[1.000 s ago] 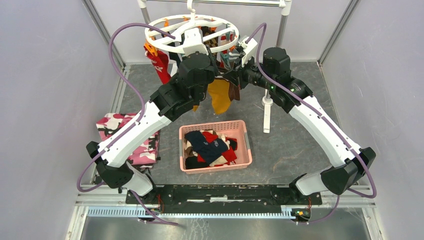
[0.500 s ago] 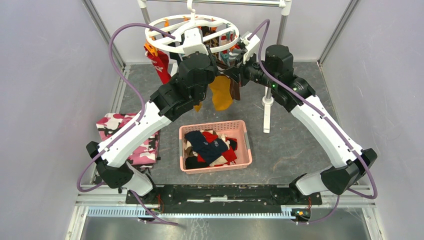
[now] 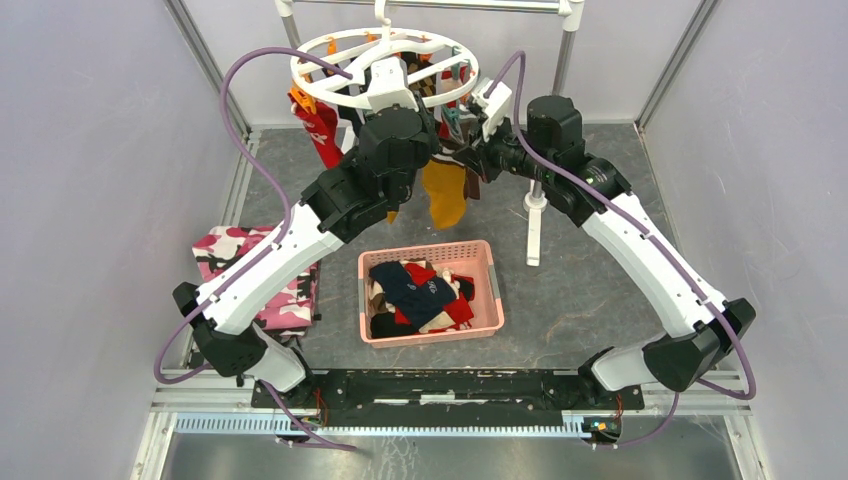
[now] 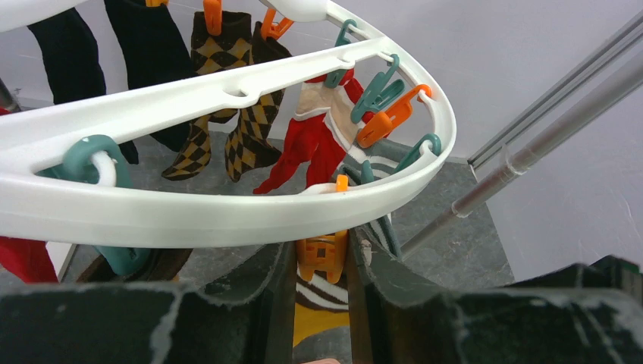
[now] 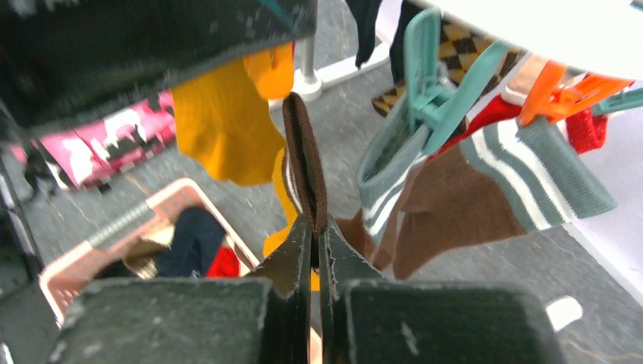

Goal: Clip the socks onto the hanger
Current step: Clamp the sock onto the hanger.

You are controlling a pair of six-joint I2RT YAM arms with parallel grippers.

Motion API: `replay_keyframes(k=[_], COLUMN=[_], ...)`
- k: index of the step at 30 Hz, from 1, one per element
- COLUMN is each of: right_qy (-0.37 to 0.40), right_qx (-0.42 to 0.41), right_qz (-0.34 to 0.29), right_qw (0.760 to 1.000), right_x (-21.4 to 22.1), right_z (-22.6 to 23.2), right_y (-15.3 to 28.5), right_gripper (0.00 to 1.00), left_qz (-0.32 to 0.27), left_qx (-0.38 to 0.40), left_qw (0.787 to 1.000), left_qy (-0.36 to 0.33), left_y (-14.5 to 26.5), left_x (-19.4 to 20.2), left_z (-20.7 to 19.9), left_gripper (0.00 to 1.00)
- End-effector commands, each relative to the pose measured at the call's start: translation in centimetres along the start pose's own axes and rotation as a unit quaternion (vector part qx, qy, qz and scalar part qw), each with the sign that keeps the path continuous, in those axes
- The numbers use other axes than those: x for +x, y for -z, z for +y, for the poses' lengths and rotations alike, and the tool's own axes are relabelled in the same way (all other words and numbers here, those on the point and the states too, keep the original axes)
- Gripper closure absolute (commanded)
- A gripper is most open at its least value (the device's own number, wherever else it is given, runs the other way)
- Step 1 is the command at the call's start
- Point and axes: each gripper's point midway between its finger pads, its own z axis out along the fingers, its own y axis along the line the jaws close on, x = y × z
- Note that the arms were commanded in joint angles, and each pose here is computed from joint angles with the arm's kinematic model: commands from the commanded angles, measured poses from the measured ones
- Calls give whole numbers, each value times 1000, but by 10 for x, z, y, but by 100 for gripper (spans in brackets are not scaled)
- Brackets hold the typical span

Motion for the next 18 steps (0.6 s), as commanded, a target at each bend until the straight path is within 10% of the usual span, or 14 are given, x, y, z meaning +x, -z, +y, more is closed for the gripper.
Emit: replay_keyframes(k=[1,10,18], right_qy=[92,221,155], right_qx=[1,-150,-254], right_qz=[31,-13,-69], right_qw=[995,964,952], right_x=[2,-10,-15], right_z=[-3,43,58], right_y=[21,38,20], right_gripper=[100,100,100], left_qz=[-19,-13,-22], left_qx=[23,47,76], left_qw=[998,997,996], left_qy=[52,54,47], left_y=[9,14,27], left_x=[-21,-18,-23], left_z=[-7,-10,-8], left_gripper=[98,98,98])
